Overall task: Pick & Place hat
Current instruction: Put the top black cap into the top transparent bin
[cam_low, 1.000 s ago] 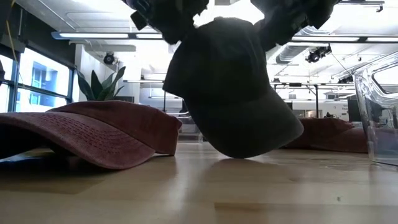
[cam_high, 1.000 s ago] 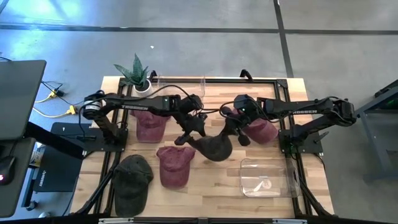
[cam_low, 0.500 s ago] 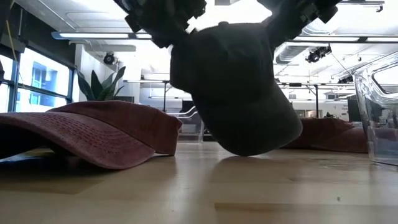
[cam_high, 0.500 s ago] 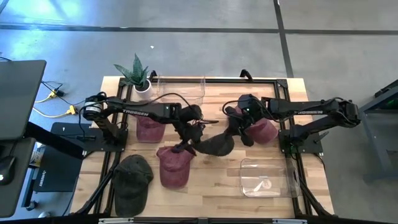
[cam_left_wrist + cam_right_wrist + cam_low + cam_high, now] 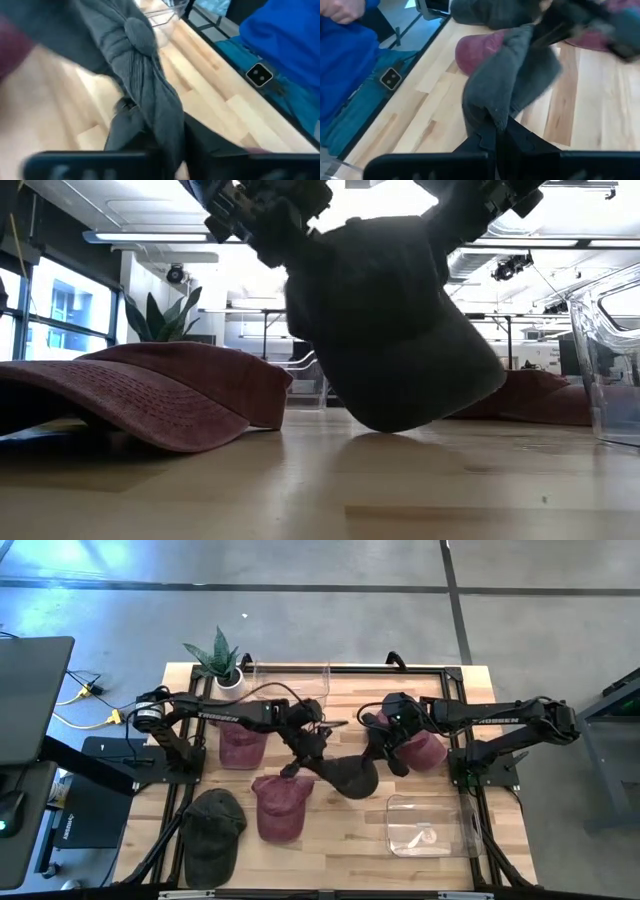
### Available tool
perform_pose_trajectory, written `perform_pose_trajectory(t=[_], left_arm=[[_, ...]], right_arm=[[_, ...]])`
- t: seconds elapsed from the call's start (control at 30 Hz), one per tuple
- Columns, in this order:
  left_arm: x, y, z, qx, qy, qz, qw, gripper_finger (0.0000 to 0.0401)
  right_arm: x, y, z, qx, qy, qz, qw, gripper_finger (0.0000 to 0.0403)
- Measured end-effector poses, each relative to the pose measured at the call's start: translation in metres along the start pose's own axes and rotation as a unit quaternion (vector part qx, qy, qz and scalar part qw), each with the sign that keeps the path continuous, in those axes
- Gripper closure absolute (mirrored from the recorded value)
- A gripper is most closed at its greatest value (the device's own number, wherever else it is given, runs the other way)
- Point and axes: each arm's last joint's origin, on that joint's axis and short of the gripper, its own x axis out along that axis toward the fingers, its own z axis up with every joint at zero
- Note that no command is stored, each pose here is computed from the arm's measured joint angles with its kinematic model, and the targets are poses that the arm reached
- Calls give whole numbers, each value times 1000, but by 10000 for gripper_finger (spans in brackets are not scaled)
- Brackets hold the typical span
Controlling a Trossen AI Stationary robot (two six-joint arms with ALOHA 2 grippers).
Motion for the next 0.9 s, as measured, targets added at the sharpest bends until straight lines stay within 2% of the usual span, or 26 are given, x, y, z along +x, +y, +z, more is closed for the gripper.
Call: perform_pose_trajectory(t=[0.07, 0.17, 0.33, 0.47, 0.6, 0.7, 0.8, 0.9], left_arm=[[-10, 3, 2, 8, -12, 5, 1000, 392], [-22, 6, 3, 4, -17, 15, 1000, 383], [-35, 7, 8, 14, -31, 30, 999, 398], [-38, 7, 15, 20, -32, 48, 998, 395], [-42, 7, 22, 28, -40, 54, 997, 399], [-42, 8, 24, 32, -37, 67, 997, 399], [-42, 9, 22, 31, -26, 77, 996, 400], [-45, 5, 21, 20, -14, 73, 997, 400]], right_arm=[[0, 0, 1, 0, -5, 8, 1000, 388], [0, 1, 3, 8, -15, 15, 1000, 363], [-4, -5, 6, 26, -32, 19, 999, 291], [-2, -10, 8, 9, -42, 1, 999, 230], [11, -19, 2, -4, -23, -14, 1000, 192], [25, -25, -4, -8, -14, 23, 1000, 181], [30, -26, -7, -10, -18, 98, 995, 181], [26, -25, -9, 21, -23, 176, 984, 191]])
